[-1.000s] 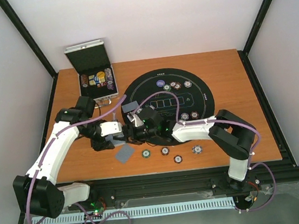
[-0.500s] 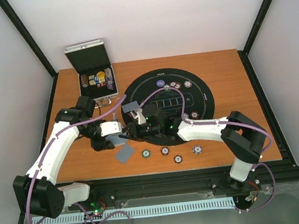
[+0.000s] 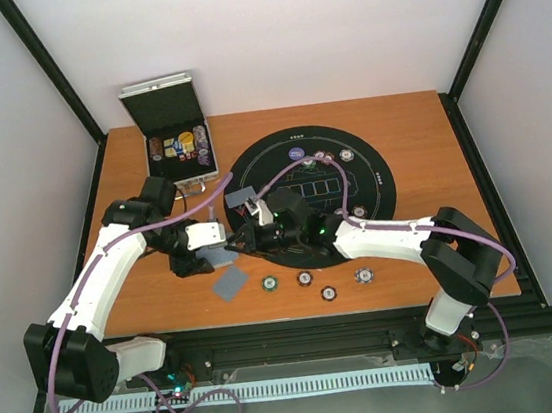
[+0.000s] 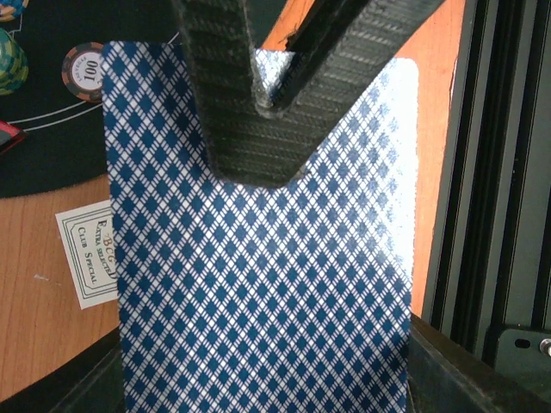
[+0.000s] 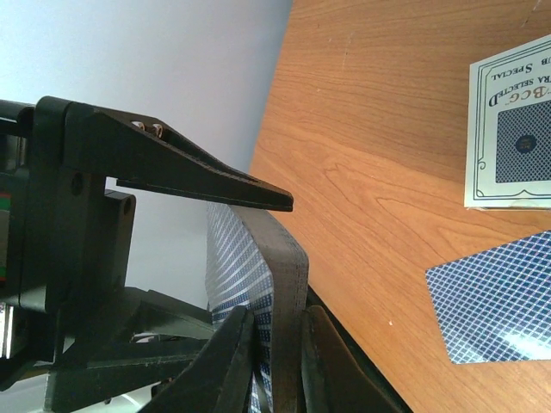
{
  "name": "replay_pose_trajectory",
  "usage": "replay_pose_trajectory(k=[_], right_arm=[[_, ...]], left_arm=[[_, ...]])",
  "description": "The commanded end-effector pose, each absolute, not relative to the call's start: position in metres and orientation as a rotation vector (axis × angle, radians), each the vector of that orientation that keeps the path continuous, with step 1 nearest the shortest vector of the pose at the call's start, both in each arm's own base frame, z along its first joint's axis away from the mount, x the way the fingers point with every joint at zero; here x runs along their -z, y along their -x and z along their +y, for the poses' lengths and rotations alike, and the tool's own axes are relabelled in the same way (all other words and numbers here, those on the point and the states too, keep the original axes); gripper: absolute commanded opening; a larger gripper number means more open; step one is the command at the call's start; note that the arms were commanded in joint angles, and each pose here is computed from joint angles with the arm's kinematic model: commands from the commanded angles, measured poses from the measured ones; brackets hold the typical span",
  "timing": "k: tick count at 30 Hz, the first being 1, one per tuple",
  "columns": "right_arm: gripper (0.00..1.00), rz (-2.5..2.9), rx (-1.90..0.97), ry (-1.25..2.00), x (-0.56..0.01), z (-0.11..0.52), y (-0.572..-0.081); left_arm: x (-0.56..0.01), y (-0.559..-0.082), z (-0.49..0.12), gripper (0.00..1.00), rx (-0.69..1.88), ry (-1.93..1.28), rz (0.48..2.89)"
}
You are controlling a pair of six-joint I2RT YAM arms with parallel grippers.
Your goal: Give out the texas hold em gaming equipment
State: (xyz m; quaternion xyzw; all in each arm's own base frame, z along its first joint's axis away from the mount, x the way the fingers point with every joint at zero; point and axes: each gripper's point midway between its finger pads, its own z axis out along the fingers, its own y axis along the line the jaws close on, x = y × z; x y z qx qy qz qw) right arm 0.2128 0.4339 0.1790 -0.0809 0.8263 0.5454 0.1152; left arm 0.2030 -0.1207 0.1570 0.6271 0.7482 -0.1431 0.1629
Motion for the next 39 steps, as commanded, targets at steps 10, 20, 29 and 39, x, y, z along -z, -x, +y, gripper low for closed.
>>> replay_pose_trajectory(k=[10, 20, 29, 39], right_arm=[[0.13, 2.432, -1.545, 0.226, -0.176, 0.416, -0.219], [0.3, 2.424, -1.584, 0.24, -0.18, 0.422, -0.218], [0.31, 2.444, -1.601, 0.255, -0.175, 0.427, -0.215], [0.12, 2.453, -1.637, 0.273, -0.172, 0.434, -0.207]], left_arm=[[-0.159, -0.203, -0.119, 0.01, 0.404, -1.784, 2.162], [-0.161, -0.203, -0.119, 0.01, 0.403, -1.782, 2.162], [-0.161, -0.204, -0.118, 0.01, 0.4, -1.782, 2.168], [-0.159, -0.204, -0.116, 0.01, 0.386, -1.789, 2.173]])
